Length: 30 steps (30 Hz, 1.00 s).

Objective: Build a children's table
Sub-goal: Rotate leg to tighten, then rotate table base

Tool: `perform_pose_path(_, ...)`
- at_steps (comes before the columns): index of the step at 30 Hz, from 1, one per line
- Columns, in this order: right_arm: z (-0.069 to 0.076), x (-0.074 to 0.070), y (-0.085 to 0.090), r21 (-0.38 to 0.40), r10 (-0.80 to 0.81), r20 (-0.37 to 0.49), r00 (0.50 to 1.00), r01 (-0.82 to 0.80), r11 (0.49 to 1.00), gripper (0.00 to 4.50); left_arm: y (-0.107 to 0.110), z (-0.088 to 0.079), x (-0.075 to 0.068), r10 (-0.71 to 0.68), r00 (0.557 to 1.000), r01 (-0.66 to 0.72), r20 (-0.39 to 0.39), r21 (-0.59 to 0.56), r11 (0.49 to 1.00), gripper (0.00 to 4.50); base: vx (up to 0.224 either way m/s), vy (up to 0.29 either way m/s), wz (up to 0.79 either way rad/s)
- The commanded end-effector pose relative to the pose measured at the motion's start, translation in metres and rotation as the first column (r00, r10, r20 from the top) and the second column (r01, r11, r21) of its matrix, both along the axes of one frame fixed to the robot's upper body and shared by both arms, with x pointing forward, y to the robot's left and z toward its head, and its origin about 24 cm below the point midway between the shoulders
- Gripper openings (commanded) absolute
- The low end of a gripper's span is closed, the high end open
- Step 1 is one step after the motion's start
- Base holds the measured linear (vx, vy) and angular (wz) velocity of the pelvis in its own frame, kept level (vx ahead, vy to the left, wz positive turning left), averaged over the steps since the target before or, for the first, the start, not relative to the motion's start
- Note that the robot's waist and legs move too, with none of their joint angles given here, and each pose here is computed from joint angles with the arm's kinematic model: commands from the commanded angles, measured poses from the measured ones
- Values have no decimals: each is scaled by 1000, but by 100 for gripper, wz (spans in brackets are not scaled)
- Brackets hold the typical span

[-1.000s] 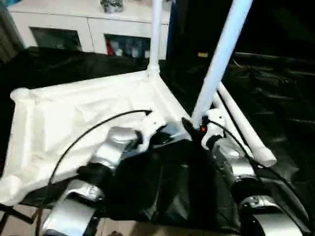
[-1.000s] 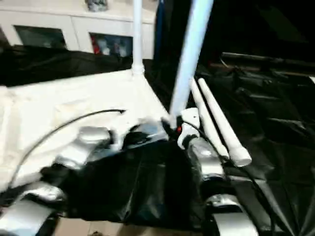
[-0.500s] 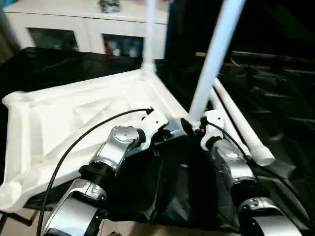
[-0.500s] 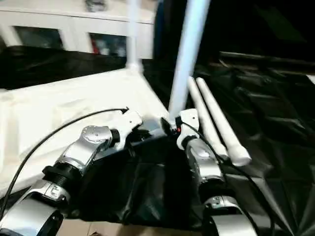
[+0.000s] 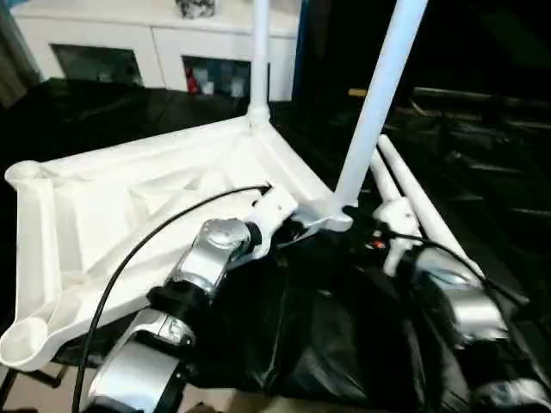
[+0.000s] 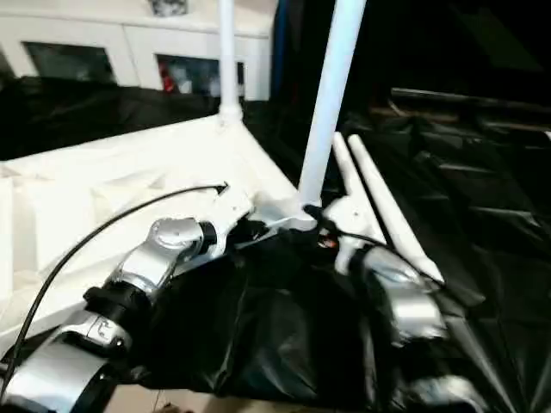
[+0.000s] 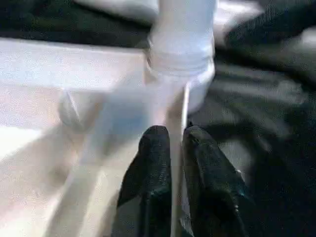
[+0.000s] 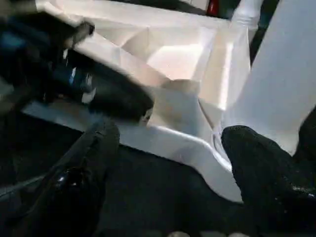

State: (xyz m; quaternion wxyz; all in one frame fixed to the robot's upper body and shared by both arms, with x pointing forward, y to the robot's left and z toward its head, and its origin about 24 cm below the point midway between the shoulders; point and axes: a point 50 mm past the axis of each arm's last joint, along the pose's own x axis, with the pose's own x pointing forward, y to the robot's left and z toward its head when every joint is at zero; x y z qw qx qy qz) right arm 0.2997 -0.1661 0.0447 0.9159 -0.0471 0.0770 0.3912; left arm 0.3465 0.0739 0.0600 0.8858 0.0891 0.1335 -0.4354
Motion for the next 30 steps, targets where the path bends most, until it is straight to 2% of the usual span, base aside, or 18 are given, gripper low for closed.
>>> perform_pose_path(1,0,-1,1,-18,-7,-16,1000,7,1000,376,10,22,10,66,996,-64,68,-30,997,91,0,0,0)
perform_pose_path(2,-1,-2,2,-21,-7,-20,1000,7,1000,376,13,23,11,77,994,-75,72,-29,997,91,0,0,0)
perform_pose_path(4,-9,-5,14,-64,-4,-68,998,0,998,376,68,46,26,279,947,-286,160,27,958,91,0,0,0)
perform_pose_path(6,-12,-6,19,-65,-6,-75,997,2,998,376,91,51,28,344,920,-360,187,61,931,91,0,0,0)
perform_pose_path(7,-15,-7,26,-55,-13,-89,996,8,998,376,121,54,27,409,885,-443,222,132,887,91,0,0,0)
perform_pose_path(8,-16,-7,29,-55,-15,-93,996,10,998,376,131,55,25,426,874,-466,233,156,871,91,0,0,0)
perform_pose_path(11,-21,-11,40,-59,-22,-130,991,14,998,376,180,58,12,491,828,-557,271,299,775,91,0,0,0)
perform_pose_path(12,-21,-11,40,-59,-22,-130,991,14,998,358,180,58,12,491,828,-557,271,299,775,75,0,0,0)
perform_pose_path(13,-25,-12,43,-70,-47,-159,986,36,997,348,208,58,-1,526,807,-591,269,375,714,63,0,0,0)
perform_pose_path(15,-27,-10,45,-76,-91,-171,981,79,994,332,228,54,-14,525,813,-577,251,468,670,52,0,0,0)
perform_pose_path(17,-28,-7,46,-84,-124,-169,978,111,990,312,236,51,-21,520,821,-561,236,504,656,32,0,0,0)
perform_pose_path(19,-29,-2,48,-100,-157,-156,975,142,985,297,241,42,-28,493,850,-504,185,554,662,13,0,0,0)
perform_pose_path(20,-30,2,49,-108,-185,-159,970,169,980,288,242,34,-33,475,867,-463,152,598,654,8,0,0,0)
perform_pose_path(23,-30,5,50,-115,-206,-158,966,189,975,259,243,30,-35,465,875,-438,134,626,645,0,0,0,0)
perform_pose_path(24,-31,9,51,-126,-235,-164,958,216,968,250,243,24,-39,456,885,-403,96,649,645,0,0,0,0)
perform_pose_path(25,-31,12,52,-134,-247,-164,955,227,965,242,239,22,-40,423,903,-362,72,657,662,0,0,0,0)
perform_pose_path(27,-32,13,52,-138,-253,-166,953,232,963,233,235,21,-40,409,911,-341,50,648,681,0,0,0,0)
perform_pose_path(30,-33,19,56,-140,-265,-167,950,243,960,197,224,17,-43,332,943,-233,-31,653,721,0,0,0,0)
